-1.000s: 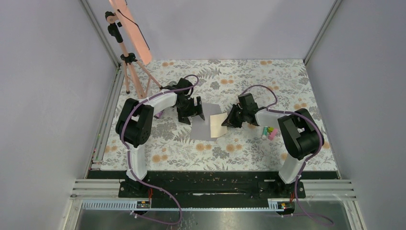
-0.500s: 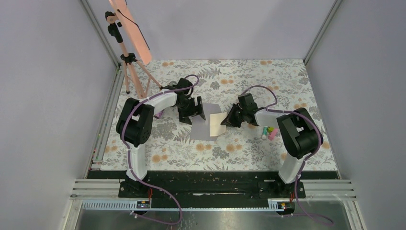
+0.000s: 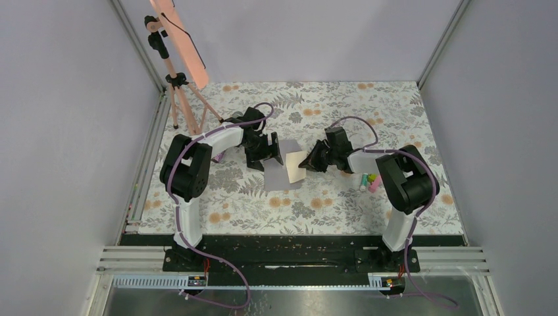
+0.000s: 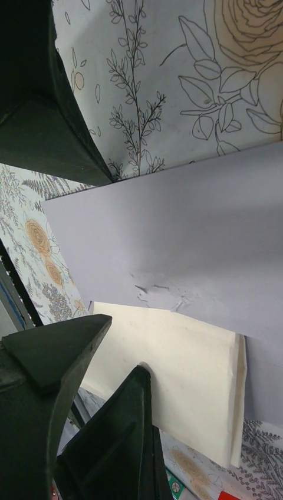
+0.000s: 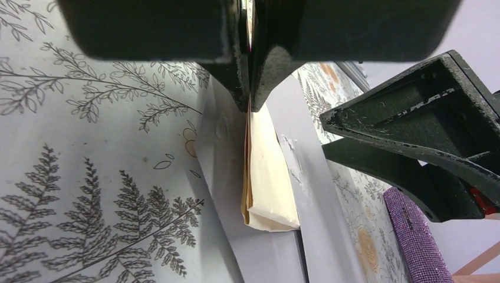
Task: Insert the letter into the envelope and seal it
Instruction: Place the letter in the envelope.
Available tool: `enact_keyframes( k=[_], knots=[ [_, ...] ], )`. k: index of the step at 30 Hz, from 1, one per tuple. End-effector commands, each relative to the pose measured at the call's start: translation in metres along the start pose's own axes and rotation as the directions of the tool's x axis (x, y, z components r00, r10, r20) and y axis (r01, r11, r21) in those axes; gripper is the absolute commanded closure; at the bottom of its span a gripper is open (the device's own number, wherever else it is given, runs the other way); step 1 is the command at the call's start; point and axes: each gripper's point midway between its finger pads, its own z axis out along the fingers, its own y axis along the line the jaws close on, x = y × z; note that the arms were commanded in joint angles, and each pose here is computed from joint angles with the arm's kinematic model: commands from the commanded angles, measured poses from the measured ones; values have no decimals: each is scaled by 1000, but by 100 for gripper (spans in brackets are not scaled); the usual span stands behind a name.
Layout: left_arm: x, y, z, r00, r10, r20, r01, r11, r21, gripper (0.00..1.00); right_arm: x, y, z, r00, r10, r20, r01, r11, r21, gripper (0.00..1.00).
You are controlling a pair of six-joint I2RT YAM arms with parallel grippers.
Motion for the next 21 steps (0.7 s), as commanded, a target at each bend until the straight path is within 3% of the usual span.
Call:
enact_keyframes(
  k=[1, 21],
  knots=[
    [1, 9, 19, 1000, 1, -23, -2, 1000, -15, 18, 5, 17, 5, 999, -17, -33, 15, 997, -71, 100],
    [12, -27, 25, 997, -15, -72, 23, 994, 105, 18, 22, 31, 27, 995, -30, -91, 23, 997, -74, 100]
  ],
)
